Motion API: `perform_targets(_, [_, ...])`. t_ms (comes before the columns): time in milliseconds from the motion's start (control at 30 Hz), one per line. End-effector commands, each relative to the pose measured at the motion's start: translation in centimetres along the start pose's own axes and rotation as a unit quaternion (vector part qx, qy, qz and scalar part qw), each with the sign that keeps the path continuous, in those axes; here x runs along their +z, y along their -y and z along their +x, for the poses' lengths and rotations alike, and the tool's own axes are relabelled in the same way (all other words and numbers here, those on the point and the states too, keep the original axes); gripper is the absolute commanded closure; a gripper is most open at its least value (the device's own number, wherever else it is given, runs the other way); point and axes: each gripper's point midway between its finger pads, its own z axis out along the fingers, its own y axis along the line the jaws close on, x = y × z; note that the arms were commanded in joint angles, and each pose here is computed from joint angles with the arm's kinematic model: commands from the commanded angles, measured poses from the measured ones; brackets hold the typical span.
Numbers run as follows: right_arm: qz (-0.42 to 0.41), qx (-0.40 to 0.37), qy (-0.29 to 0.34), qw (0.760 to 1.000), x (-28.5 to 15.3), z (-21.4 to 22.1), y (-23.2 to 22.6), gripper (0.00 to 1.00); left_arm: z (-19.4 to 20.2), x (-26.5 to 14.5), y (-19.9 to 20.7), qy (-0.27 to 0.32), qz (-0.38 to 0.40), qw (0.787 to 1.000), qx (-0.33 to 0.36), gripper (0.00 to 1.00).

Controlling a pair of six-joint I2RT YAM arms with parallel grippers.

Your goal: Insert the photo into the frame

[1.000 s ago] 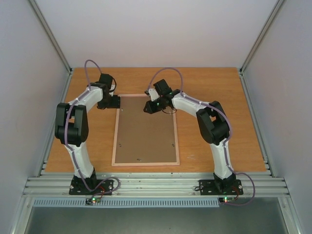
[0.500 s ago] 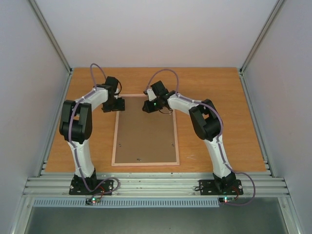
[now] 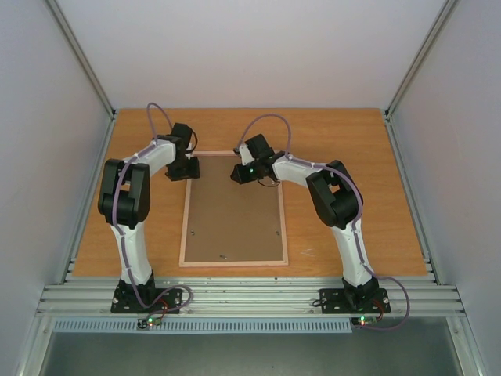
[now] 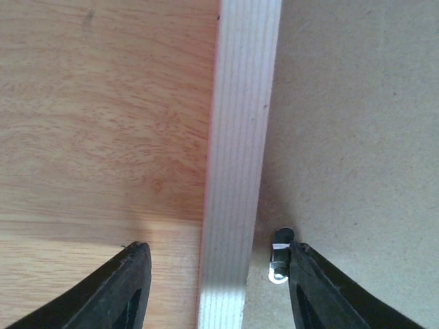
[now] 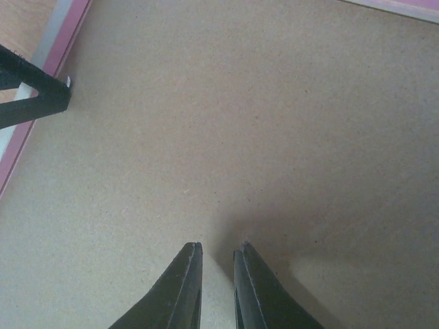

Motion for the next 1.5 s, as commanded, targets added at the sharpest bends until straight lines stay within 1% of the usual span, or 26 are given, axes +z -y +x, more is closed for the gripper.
perform_targets(0, [0.039, 0.029, -0.059, 0.997, 0.3, 4.2, 1.8, 0.84, 1.5, 2.7, -1.6, -0.033, -0.041, 0.999, -0.011, 0.46])
perform_targets(100, [0.042, 0.029, -0.058, 0.997, 0.2, 4.3, 1.9, 0.84, 1.9, 3.0, -1.7, -0.043, -0.044, 0.998, -0.015, 0.53])
perform_targets(233, [0.047, 0.032, -0.057, 0.997, -0.1, 4.4, 2.0, 0.85, 2.3, 3.0, -1.9, -0.052, -0.045, 0.997, -0.025, 0.56])
perform_targets(300, [0.05, 0.032, -0.055, 0.997, -0.3, 4.4, 2.0, 0.85, 2.5, 3.0, -2.2, -0.056, -0.048, 0.997, -0.03, 0.61])
perform_targets(400, [0.057, 0.032, -0.054, 0.996, -0.5, 4.6, 2.3, 0.85, 2.4, 2.9, -2.4, -0.056, -0.049, 0.997, -0.038, 0.67])
perform_targets(567, [0.061, 0.035, -0.057, 0.996, -0.6, 5.1, 2.4, 0.86, 2.3, 2.6, -2.2, -0.052, -0.041, 0.997, -0.045, 0.71])
perform_targets(633, [0.062, 0.036, -0.058, 0.996, -0.7, 5.3, 2.5, 0.86, 1.9, 2.3, -1.9, -0.042, -0.033, 0.998, -0.044, 0.72])
perform_targets(733, [0.065, 0.038, -0.058, 0.996, -0.8, 5.3, 2.5, 0.86, 1.6, 2.1, -2.2, -0.033, -0.035, 0.998, -0.046, 0.8])
perform_targets(833, [0.063, 0.04, -0.057, 0.996, -0.8, 5.2, 2.4, 0.86, 2.1, 2.3, -2.6, -0.043, -0.043, 0.997, -0.055, 0.87])
perform_targets(1000, [0.062, 0.043, -0.056, 0.996, -0.8, 5.1, 2.4, 0.87, 2.5, 2.4, -2.0, -0.047, -0.027, 0.997, -0.046, 0.89])
perform_targets(1033, [0.061, 0.043, -0.055, 0.996, -0.8, 5.1, 2.3, 0.87, 2.5, 2.2, -1.4, -0.049, -0.013, 0.998, -0.038, 0.89])
perform_targets(1100, [0.059, 0.041, -0.055, 0.996, -0.9, 4.9, 2.2, 0.87, 2.2, 1.8, -0.8, -0.04, 0.004, 0.999, -0.029, 0.83])
perform_targets(1233, [0.05, 0.039, -0.051, 0.997, -1.7, 3.9, 2.2, 0.87, 0.7, 0.1, 0.2, -0.009, 0.029, 1.0, -0.004, 0.57])
perform_targets(1300, [0.04, 0.03, -0.04, 0.998, -2.6, 2.8, 1.9, 0.86, 0.1, -1.3, 0.3, 0.012, 0.034, 0.999, 0.015, 0.48])
perform_targets(1367, [0.022, 0.015, -0.026, 0.999, -3.7, 1.6, 1.1, 0.86, -0.5, -3.4, 0.5, 0.049, 0.041, 0.997, 0.041, 0.34])
perform_targets(1400, [0.007, 0.004, -0.021, 1.0, -4.3, 1.1, 0.3, 0.86, -0.6, -4.6, 0.5, 0.066, 0.042, 0.995, 0.069, 0.26])
perform_targets(1467, [-0.042, -0.019, -0.013, 0.999, -5.6, 0.1, -2.1, 0.84, 0.0, -6.7, 0.5, 0.085, 0.052, 0.989, 0.109, 0.13])
